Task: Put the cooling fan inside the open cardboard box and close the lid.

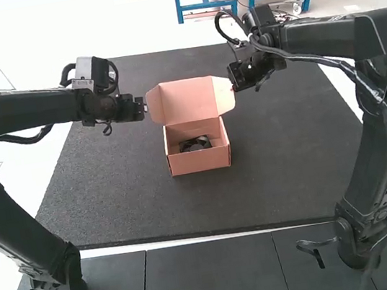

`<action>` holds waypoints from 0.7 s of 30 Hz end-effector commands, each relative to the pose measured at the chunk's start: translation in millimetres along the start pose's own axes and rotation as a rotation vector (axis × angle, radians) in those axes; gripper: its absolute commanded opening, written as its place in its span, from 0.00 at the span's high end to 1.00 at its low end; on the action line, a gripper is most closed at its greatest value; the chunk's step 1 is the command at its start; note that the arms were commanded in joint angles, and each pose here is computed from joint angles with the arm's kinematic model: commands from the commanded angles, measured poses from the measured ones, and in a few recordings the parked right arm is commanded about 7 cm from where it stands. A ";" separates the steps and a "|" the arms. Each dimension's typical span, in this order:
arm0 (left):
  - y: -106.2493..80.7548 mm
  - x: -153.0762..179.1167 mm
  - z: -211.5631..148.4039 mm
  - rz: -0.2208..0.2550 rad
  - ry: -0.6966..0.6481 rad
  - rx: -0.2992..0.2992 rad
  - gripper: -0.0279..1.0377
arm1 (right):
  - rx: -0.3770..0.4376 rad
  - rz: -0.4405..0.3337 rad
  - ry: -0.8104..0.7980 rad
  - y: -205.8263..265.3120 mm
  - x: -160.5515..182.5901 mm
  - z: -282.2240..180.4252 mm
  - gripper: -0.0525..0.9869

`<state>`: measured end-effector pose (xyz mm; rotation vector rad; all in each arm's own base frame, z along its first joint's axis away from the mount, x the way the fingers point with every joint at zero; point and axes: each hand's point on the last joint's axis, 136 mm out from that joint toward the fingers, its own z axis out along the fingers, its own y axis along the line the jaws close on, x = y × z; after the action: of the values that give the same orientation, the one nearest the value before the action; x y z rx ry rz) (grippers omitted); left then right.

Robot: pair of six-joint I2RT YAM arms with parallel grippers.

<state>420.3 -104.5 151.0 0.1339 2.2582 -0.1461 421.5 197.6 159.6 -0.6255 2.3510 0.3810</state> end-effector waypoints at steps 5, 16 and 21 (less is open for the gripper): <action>-21.6 -25.6 -10.9 0.021 -0.058 0.064 0.07 | -0.026 -0.025 -0.043 10.9 -17.9 -10.4 0.97; -23.6 -27.7 -13.6 0.025 -0.060 0.070 0.07 | -0.113 -0.052 -0.044 61.6 -22.2 -8.5 0.97; -23.7 -29.0 -15.6 0.023 -0.065 0.070 0.07 | -0.129 -0.051 -0.039 72.3 -20.7 -7.5 0.97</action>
<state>418.3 -119.9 156.6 0.1760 2.2548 -0.1900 395.2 251.6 166.8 -0.7300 2.3233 0.4686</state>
